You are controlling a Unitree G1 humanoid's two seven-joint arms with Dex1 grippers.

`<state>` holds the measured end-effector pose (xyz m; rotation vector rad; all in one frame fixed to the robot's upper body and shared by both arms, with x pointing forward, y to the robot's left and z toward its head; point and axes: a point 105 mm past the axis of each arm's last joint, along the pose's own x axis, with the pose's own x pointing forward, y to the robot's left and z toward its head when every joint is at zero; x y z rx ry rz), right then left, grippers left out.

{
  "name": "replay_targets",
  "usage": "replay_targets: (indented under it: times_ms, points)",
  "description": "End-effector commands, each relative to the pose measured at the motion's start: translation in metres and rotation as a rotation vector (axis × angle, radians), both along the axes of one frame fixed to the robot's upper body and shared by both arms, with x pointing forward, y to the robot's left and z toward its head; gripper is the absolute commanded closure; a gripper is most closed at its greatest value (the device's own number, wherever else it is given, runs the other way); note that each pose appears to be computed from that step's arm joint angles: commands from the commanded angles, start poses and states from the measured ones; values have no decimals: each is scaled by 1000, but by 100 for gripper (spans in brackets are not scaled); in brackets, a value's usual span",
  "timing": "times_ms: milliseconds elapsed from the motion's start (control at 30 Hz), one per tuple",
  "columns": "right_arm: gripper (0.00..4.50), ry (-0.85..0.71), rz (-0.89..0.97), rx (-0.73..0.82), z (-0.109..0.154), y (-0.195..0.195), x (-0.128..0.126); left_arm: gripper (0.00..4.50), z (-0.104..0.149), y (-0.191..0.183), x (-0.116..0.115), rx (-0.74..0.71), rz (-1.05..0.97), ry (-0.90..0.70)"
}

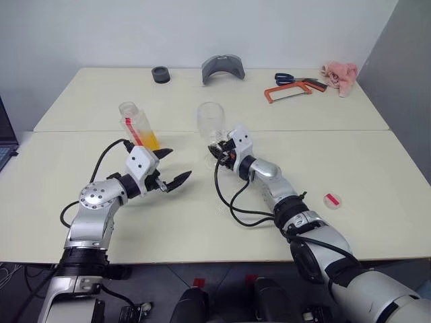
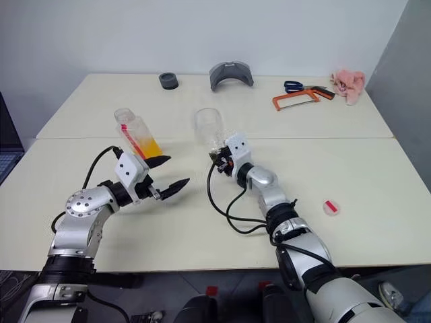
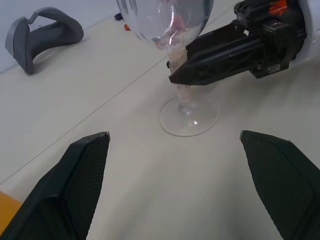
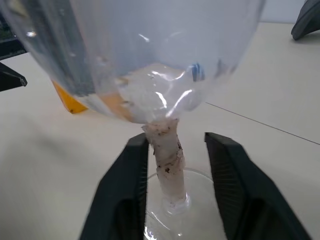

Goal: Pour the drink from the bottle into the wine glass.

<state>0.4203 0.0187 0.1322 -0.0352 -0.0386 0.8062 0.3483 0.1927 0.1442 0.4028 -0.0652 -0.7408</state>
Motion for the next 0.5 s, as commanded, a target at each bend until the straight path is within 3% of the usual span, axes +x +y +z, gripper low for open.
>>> replay_targets:
  times_ms: [33,133,500]
  points:
    - [120,-36,12,34,12,2,-1,0,20,-5,1,-9,-24,-71]
    - [11,-35,18,35,9,2,-3,0,27,-12,2,-38,-39,-90]
    - [3,-44,42,10,5,-5,-10,0,43,-15,-3,-111,-33,-107]
